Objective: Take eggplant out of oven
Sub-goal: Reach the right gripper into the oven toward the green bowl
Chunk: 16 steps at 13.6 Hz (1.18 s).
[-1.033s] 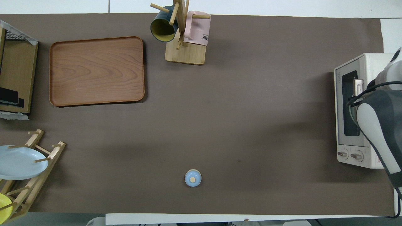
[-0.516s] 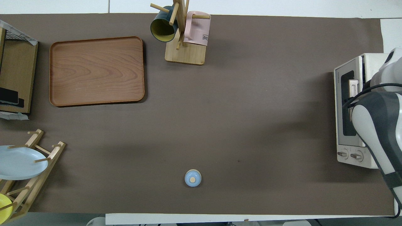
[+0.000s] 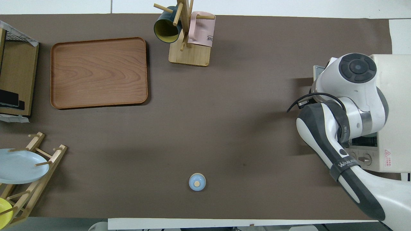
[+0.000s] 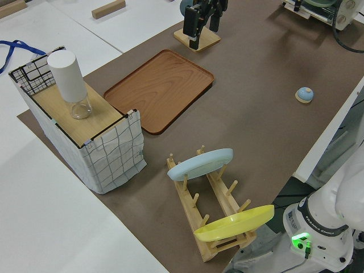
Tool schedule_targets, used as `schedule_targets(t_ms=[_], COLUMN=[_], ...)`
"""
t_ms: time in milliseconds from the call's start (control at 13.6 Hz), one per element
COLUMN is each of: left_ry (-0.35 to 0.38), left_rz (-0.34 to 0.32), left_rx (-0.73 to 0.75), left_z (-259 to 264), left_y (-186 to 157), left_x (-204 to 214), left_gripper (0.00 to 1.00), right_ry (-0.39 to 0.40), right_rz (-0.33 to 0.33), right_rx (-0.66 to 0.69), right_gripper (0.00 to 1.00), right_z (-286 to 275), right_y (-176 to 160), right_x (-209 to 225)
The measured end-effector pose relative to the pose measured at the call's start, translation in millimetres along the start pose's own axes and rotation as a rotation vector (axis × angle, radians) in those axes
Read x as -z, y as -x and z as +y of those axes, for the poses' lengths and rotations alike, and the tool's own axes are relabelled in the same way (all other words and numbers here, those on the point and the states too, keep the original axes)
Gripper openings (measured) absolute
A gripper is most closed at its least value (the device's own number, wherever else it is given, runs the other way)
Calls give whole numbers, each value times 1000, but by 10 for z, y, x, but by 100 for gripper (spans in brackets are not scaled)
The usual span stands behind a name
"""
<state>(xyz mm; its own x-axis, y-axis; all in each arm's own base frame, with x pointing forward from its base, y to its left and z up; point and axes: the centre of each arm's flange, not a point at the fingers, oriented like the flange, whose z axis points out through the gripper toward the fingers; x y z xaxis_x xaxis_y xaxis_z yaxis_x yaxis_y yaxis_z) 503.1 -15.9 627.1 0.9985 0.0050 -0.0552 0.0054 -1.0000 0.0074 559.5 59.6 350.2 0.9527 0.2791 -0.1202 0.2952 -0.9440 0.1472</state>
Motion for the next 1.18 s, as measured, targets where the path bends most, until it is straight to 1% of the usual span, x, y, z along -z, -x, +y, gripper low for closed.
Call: schedule_targets(t_ms=[148, 369, 516, 590, 738, 811, 885, 959, 1033, 1107, 1180], left_ry=[0, 0, 0, 0, 0, 0, 0, 0, 0, 0, 0], left_rz=[0, 0, 0, 0, 0, 0, 0, 0, 0, 0, 0], left_rx=[0, 0, 0, 0, 0, 0, 0, 0, 0, 0, 0], left_z=[0, 0, 0, 0, 0, 0, 0, 0, 0, 0, 0], left_y=[0, 0, 0, 0, 0, 0, 0, 0, 0, 0, 0], left_x=[0, 0, 0, 0, 0, 0, 0, 0, 0, 0, 0], left_gripper=[100, 100, 100, 100, 100, 100, 100, 100, 100, 100, 100], right_ry=[-19, -70, -99, -101, -95, -92, -88, -82, -72, -65, -62], right_rz=[-11, -17, -11, -3, -5, -9, -19, -30, -42, -54, -60], right_rx=[-19, -69, -95, -102, -108, -120, -139, -168, -198, -222, -237], right_gripper=[1, 1, 4, 5, 23, 36, 48, 59, 66, 66, 63], right_z=[-42, -40, -157, -294, -510, -482, -348, -152, 79, 292, 452], right_y=[-52, -101, -138, -178, -214, -188, -123, -38, 62, 156, 225], right_x=[-171, -362, -338, -272, -69, 64, 185, 281, 352, 388, 377])
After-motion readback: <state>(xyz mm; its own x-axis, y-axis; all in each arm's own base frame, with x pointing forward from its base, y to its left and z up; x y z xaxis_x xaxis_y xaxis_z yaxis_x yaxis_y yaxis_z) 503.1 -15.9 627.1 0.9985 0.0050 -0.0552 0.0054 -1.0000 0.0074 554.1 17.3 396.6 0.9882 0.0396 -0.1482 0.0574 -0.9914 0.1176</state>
